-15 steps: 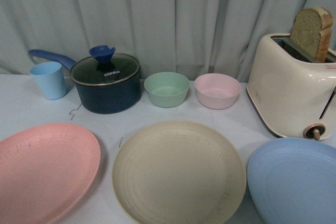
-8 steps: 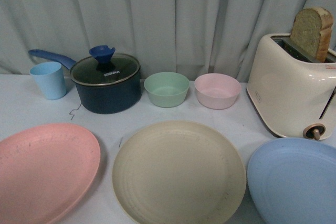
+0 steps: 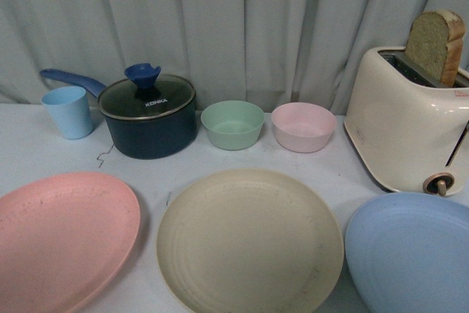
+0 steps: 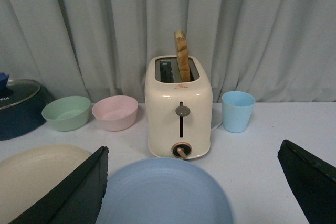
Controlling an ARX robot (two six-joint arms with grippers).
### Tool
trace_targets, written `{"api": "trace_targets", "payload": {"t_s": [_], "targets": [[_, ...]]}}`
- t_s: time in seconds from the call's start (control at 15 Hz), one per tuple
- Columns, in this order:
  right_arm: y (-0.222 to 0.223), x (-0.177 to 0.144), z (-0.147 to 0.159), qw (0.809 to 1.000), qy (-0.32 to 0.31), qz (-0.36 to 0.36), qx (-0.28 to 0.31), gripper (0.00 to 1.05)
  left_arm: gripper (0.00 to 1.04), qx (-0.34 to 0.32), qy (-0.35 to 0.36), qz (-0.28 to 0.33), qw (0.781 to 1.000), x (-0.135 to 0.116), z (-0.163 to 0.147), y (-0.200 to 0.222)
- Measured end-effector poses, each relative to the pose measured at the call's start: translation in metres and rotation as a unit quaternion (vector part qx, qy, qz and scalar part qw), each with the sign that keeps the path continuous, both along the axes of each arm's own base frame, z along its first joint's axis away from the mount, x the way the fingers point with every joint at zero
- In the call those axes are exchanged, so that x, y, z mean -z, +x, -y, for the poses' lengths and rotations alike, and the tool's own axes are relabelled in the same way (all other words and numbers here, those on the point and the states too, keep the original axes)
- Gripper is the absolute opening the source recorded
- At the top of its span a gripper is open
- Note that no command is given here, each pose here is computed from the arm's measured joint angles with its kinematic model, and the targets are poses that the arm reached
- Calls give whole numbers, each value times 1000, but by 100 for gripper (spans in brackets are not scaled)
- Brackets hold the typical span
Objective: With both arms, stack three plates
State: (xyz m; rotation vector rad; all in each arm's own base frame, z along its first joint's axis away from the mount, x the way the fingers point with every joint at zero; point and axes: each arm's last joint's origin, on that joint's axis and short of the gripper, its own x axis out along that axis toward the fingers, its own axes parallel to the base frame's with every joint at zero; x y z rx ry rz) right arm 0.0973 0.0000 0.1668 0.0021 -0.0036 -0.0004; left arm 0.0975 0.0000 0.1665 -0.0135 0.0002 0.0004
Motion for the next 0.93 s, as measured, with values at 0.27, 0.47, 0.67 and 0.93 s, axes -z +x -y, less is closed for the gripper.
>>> {"api": "trace_targets", "payload": {"t_s": [0.27, 0.47, 0.67, 0.93], "targets": [[0, 0, 0, 1000, -1, 0, -1, 98, 98, -66, -52, -220, 972, -6, -2, 2], [0, 0, 0, 1000, 0, 0, 0, 98, 98, -106, -123, -224, 961, -55, -32, 38], [0, 0, 0, 1000, 0, 0, 0, 98, 98, -90, -95, -238, 962, -50, -64, 91], [0, 0, 0, 1000, 0, 0, 0, 98, 98, -74, -37, -290, 954, -15, -97, 164]]}}
